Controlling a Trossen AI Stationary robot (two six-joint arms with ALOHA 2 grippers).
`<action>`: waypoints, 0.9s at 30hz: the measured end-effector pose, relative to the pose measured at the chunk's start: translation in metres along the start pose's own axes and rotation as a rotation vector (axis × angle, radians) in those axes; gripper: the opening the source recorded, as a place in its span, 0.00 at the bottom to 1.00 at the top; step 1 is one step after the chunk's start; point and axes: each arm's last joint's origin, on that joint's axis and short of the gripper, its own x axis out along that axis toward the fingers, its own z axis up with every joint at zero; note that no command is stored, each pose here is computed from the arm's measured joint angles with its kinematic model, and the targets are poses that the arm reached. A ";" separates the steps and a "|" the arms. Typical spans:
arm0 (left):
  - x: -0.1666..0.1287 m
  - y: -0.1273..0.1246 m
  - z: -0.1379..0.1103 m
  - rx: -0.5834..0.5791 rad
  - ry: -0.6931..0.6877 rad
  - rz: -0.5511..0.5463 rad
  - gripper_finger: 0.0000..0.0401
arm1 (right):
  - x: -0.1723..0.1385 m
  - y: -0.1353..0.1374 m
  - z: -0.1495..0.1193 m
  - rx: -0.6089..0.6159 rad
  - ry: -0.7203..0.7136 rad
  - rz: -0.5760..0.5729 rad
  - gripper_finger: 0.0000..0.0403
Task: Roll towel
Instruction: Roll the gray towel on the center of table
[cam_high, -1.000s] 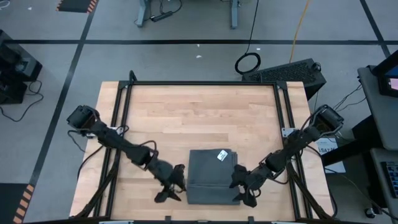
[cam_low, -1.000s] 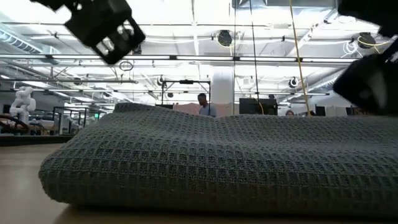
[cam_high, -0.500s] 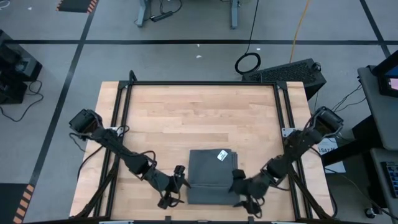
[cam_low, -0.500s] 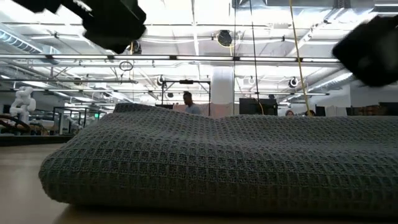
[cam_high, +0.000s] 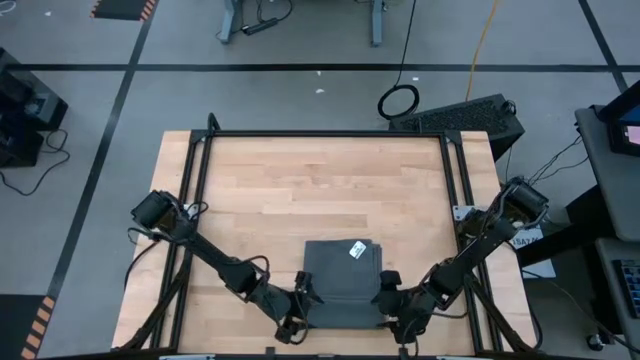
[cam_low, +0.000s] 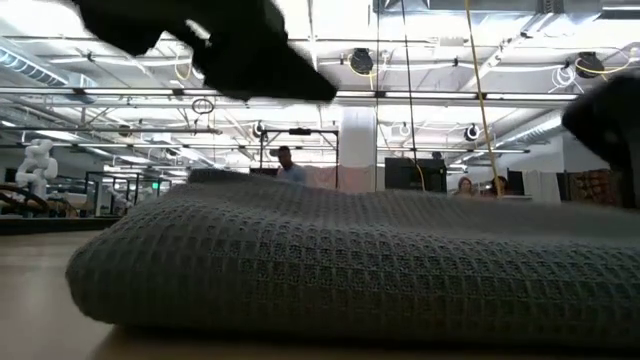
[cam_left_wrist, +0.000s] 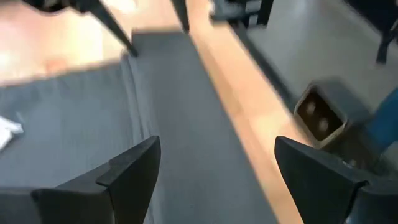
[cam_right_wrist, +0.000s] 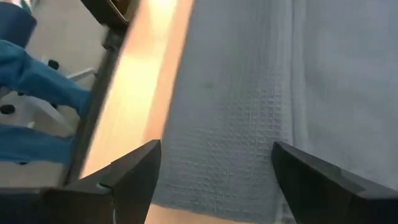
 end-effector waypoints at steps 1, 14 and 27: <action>0.002 -0.001 -0.001 0.002 0.022 0.001 0.80 | 0.004 0.000 -0.003 0.014 0.010 -0.007 0.74; 0.005 -0.021 -0.015 -0.080 0.131 0.071 0.80 | 0.026 -0.002 -0.015 0.035 0.024 -0.033 0.74; 0.017 -0.023 -0.036 -0.165 0.218 0.085 0.80 | 0.026 -0.002 -0.016 -0.010 0.042 -0.027 0.93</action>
